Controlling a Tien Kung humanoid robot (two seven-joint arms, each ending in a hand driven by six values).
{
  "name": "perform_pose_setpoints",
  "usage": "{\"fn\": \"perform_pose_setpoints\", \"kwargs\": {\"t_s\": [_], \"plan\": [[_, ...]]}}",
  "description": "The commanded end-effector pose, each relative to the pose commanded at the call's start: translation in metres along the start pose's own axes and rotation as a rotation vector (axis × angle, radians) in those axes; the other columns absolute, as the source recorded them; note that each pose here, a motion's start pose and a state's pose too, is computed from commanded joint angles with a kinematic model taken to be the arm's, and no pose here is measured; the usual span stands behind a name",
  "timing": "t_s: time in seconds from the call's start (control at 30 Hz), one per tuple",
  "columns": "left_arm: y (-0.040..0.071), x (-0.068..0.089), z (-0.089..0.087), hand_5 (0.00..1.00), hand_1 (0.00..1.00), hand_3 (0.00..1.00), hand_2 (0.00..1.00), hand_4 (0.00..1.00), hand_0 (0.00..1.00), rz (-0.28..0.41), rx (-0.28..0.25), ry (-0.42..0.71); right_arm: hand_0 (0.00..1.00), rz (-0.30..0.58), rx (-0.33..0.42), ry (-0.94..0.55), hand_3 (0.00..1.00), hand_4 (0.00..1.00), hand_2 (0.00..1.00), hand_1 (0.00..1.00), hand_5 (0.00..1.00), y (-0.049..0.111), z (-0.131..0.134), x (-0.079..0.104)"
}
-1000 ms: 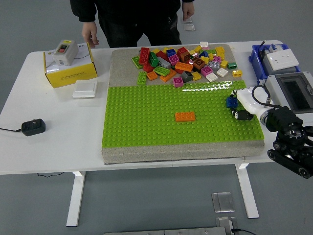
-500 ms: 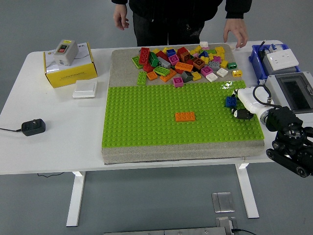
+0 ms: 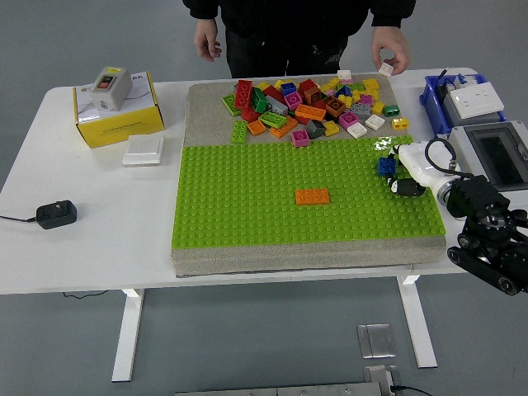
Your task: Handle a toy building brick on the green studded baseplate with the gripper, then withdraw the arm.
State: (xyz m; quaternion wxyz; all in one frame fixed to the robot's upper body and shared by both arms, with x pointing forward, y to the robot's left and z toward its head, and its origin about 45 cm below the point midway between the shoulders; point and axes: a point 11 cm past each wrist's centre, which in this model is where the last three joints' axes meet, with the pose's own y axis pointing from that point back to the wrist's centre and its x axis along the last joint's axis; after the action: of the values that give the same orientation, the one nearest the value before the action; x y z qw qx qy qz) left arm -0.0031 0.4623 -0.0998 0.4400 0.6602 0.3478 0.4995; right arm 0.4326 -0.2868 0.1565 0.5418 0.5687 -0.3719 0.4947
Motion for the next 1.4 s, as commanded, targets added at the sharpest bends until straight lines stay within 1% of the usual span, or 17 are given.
{"fn": "perform_pose_setpoints", "kwargs": {"t_s": [0.1, 0.23, 0.37, 0.4, 0.5, 0.57, 0.6, 0.77, 0.8, 0.97, 1.0, 1.1, 1.27, 1.4], "plan": [[0.0, 0.0, -0.001, 0.492, 0.669, 0.767, 0.664, 0.424, 0.688, 0.0, 0.002, 0.001, 0.503, 0.02, 0.021, 0.018, 0.606, 0.497, 0.598, 0.441, 0.409, 0.0, -0.007, 0.009], [0.0, 0.001, -0.003, 0.491, 0.669, 0.765, 0.661, 0.424, 0.686, 0.0, 0.006, 0.001, 0.5, 0.009, 0.053, -0.023, 0.607, 0.489, 0.601, 0.439, 0.415, 0.003, -0.024, 0.017], [0.0, 0.001, -0.004, 0.491, 0.669, 0.765, 0.661, 0.424, 0.686, -0.001, 0.01, 0.0, 0.5, -0.001, 0.112, -0.073, 0.607, 0.489, 0.601, 0.439, 0.415, 0.007, -0.054, 0.025], [0.0, 0.001, -0.005, 0.491, 0.667, 0.764, 0.659, 0.426, 0.684, -0.001, 0.011, 0.0, 0.518, -0.001, 0.126, -0.08, 0.613, 0.487, 0.627, 0.461, 0.419, 0.008, -0.06, 0.026], [0.0, 0.002, -0.005, 0.491, 0.667, 0.764, 0.659, 0.426, 0.684, -0.001, 0.012, -0.001, 0.518, 0.007, 0.179, -0.097, 0.613, 0.487, 0.627, 0.461, 0.419, 0.01, -0.087, 0.035], [0.0, 0.002, -0.005, 0.491, 0.667, 0.764, 0.659, 0.426, 0.684, 0.0, 0.012, -0.001, 0.518, 0.008, 0.196, -0.102, 0.613, 0.487, 0.627, 0.461, 0.419, 0.01, -0.097, 0.038], [0.0, 0.002, -0.005, 0.491, 0.667, 0.766, 0.66, 0.428, 0.683, 0.0, 0.012, -0.001, 0.673, 0.006, 0.2, -0.105, 0.599, 0.487, 0.789, 0.698, 0.419, 0.01, -0.101, 0.038], [0.0, 0.002, -0.005, 0.491, 0.667, 0.766, 0.66, 0.428, 0.683, 0.0, 0.014, 0.0, 0.673, -0.007, 0.195, -0.104, 0.599, 0.487, 0.789, 0.698, 0.419, 0.007, -0.111, 0.037], [0.0, 0.002, -0.005, 0.491, 0.667, 0.768, 0.66, 0.429, 0.682, 0.0, 0.014, 0.0, 0.862, -0.013, 0.191, -0.103, 0.585, 0.49, 0.953, 0.928, 0.426, 0.007, -0.112, 0.035], [0.0, 0.002, -0.006, 0.491, 0.667, 0.768, 0.66, 0.429, 0.682, 0.0, 0.015, 0.001, 0.862, -0.043, 0.185, -0.103, 0.585, 0.49, 0.953, 0.928, 0.426, 0.005, -0.118, 0.024], [0.0, 0.002, -0.006, 0.491, 0.668, 0.769, 0.66, 0.43, 0.682, 0.0, 0.015, 0.001, 0.926, -0.047, 0.186, -0.103, 0.606, 0.498, 0.998, 0.992, 0.433, 0.005, -0.12, 0.023], [0.0, 0.002, -0.006, 0.491, 0.668, 0.769, 0.66, 0.43, 0.682, -0.001, 0.015, 0.002, 0.926, -0.056, 0.188, -0.105, 0.606, 0.498, 0.998, 0.992, 0.433, 0.006, -0.124, 0.019], [0.0, 0.001, -0.006, 0.491, 0.668, 0.768, 0.659, 0.431, 0.682, -0.003, 0.017, 0.002, 0.941, -0.063, 0.202, -0.109, 0.618, 0.509, 0.998, 0.998, 0.436, 0.009, -0.133, 0.017], [0.0, 0.001, -0.006, 0.492, 0.668, 0.768, 0.658, 0.431, 0.682, -0.003, 0.017, 0.0, 0.945, -0.064, 0.229, -0.111, 0.613, 0.522, 0.998, 0.998, 0.444, 0.012, -0.146, 0.02]]}}
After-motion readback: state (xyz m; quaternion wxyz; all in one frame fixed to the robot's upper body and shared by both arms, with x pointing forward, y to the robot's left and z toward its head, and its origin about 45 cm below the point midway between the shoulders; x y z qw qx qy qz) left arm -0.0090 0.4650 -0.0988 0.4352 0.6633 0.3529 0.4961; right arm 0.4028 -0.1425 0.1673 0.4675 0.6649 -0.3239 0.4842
